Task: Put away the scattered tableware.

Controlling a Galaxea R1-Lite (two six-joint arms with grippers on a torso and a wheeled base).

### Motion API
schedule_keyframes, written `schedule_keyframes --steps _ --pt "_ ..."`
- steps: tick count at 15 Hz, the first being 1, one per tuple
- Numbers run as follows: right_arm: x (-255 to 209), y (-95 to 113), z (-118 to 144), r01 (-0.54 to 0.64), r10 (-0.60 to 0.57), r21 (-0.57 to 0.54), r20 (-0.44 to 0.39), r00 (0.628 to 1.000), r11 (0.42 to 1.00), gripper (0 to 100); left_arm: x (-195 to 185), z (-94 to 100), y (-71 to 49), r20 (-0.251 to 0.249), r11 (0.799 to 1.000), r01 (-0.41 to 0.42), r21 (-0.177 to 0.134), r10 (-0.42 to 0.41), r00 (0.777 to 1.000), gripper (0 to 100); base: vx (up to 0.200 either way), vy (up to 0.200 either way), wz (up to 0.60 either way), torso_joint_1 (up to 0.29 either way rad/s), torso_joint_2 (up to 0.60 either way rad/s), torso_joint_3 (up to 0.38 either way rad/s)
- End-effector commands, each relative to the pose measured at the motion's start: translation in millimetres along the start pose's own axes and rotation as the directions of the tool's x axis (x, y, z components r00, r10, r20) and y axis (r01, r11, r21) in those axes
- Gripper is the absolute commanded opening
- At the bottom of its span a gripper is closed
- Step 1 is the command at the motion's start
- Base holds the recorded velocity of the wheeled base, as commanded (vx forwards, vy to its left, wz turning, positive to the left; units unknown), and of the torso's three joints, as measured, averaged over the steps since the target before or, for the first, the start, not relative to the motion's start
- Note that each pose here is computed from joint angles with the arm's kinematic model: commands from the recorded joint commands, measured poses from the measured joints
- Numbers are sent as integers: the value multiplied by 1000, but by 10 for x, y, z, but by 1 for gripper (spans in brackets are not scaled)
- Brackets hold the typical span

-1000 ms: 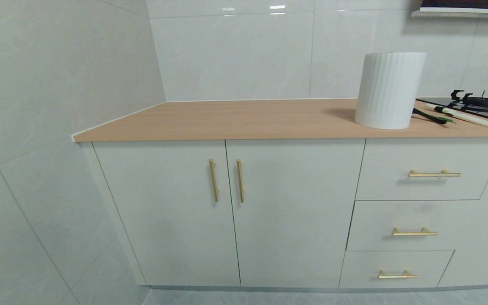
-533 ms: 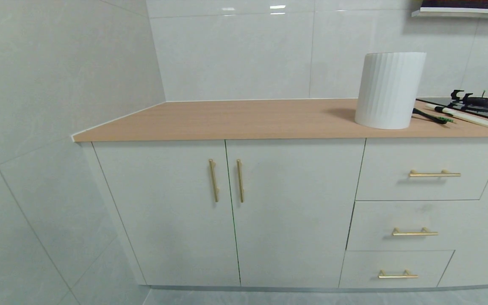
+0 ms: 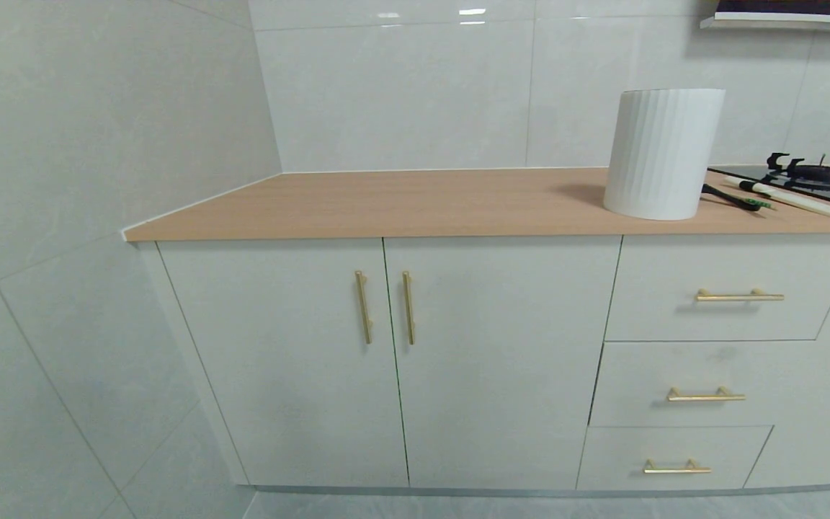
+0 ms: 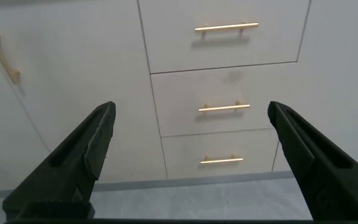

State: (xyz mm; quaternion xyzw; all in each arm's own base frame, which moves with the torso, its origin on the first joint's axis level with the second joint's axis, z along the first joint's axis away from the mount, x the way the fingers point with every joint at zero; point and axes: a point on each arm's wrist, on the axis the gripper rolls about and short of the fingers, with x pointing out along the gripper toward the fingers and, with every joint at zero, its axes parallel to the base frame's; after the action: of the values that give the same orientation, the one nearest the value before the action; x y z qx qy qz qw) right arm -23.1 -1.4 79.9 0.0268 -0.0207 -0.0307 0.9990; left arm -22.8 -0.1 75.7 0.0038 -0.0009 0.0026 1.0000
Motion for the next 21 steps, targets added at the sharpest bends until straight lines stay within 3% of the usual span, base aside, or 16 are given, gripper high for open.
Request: schedule_keyframes --steps 1,21 --pt "2 0 -4 2 -2 1 -3 1000 1000 100 0 -1 0 0 1000 -1 3 1 1000 100 0 0 0 0 0 0" --pt "2 -4 -6 17 -17 -2 -4 1000 1000 100 0 -1 0 0 1000 -1 -5 1 1000 100 0 0 0 0 0 0"
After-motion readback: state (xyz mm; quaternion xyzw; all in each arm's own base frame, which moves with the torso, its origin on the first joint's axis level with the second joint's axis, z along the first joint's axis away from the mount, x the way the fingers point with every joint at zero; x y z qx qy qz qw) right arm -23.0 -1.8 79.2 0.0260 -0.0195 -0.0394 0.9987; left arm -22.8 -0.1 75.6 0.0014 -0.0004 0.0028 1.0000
